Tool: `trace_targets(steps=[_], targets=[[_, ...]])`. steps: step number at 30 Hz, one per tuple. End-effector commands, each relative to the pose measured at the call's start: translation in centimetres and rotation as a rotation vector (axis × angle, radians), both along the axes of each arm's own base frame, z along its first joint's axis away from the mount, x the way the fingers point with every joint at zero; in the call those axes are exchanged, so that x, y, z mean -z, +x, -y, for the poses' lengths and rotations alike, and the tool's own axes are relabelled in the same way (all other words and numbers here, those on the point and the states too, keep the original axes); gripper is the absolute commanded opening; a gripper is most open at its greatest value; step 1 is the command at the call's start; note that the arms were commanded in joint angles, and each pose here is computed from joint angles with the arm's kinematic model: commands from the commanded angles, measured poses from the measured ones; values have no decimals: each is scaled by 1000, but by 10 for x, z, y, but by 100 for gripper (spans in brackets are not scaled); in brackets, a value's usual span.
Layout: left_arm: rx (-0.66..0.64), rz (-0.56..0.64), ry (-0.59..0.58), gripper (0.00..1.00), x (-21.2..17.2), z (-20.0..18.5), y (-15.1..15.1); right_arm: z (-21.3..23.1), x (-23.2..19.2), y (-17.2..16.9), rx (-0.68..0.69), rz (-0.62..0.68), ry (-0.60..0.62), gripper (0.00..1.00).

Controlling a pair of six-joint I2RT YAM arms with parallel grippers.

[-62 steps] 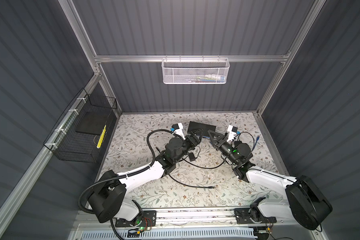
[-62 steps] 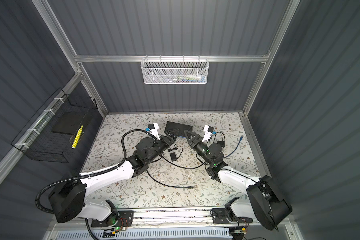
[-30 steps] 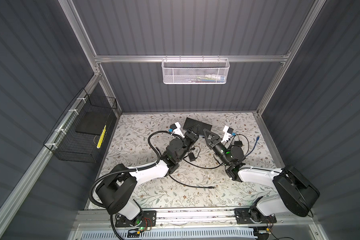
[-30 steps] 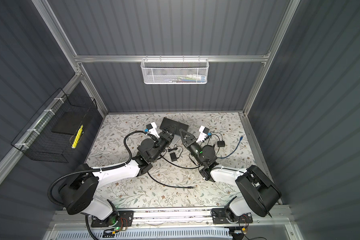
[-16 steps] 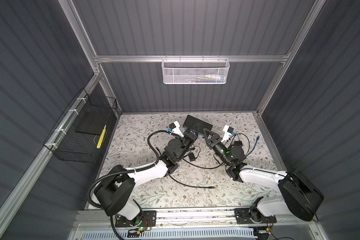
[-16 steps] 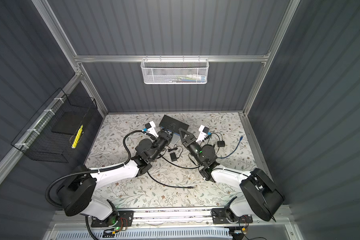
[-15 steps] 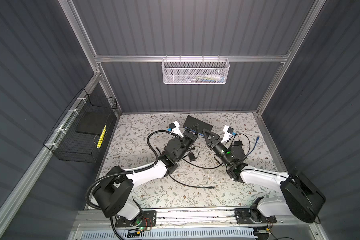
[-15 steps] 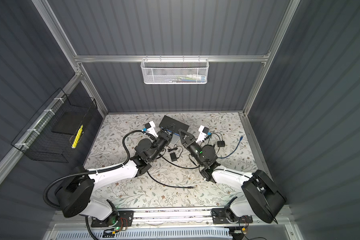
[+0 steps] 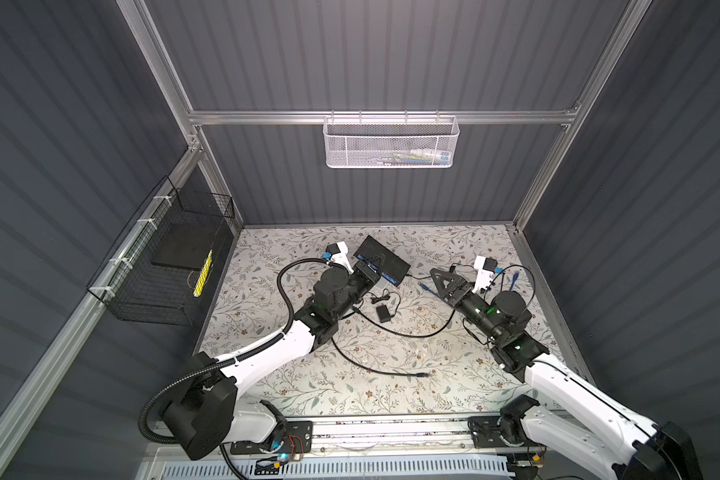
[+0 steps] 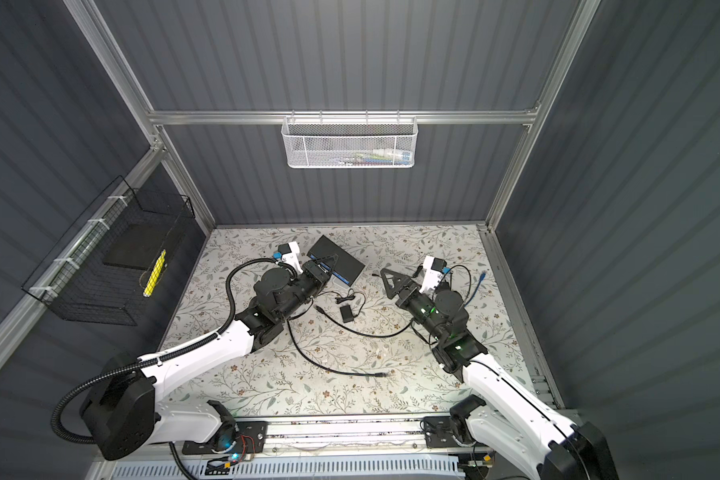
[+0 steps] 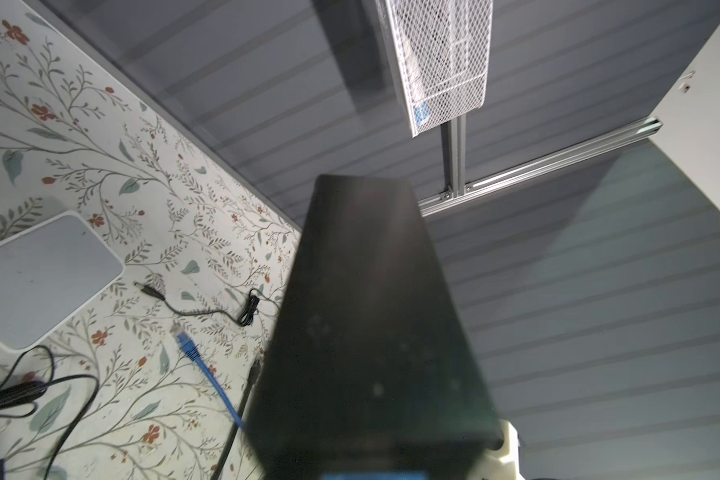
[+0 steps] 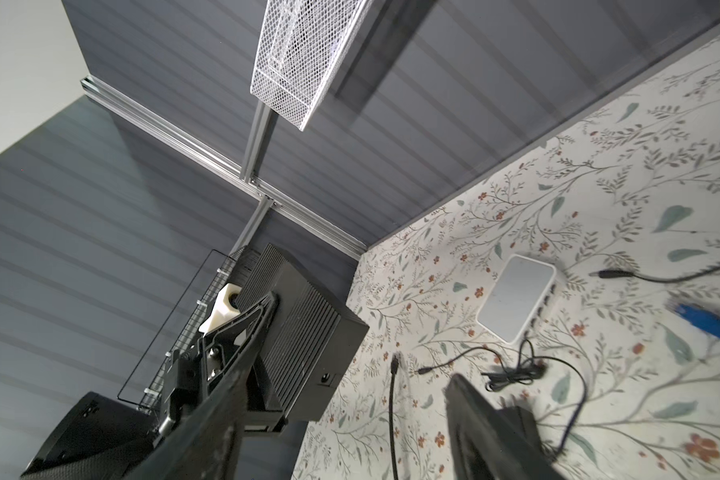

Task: Insert the plug into the switch port

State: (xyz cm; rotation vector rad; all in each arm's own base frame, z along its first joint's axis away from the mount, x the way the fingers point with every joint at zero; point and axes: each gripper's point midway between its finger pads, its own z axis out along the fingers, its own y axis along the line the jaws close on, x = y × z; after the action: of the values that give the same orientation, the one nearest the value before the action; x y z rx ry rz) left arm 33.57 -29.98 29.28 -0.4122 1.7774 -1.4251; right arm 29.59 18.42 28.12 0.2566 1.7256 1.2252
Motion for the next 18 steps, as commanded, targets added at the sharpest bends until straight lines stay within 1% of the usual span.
trace_targets(steps=[1,4,7,13,18], targets=[[93,57,-2,5,-27,7,-11,-10,25,-19,-157,-129,-133,76],[169,70,19,5,-31,20,-16,-17,30,-24,-237,-166,-126,74],[218,68,22,4,-32,29,-19,-25,33,-23,-284,-187,-85,74],[241,69,1,5,-32,30,-23,-37,35,-13,-328,-202,-2,74],[263,52,4,5,-25,34,-25,-42,22,-10,-355,-153,92,73]])
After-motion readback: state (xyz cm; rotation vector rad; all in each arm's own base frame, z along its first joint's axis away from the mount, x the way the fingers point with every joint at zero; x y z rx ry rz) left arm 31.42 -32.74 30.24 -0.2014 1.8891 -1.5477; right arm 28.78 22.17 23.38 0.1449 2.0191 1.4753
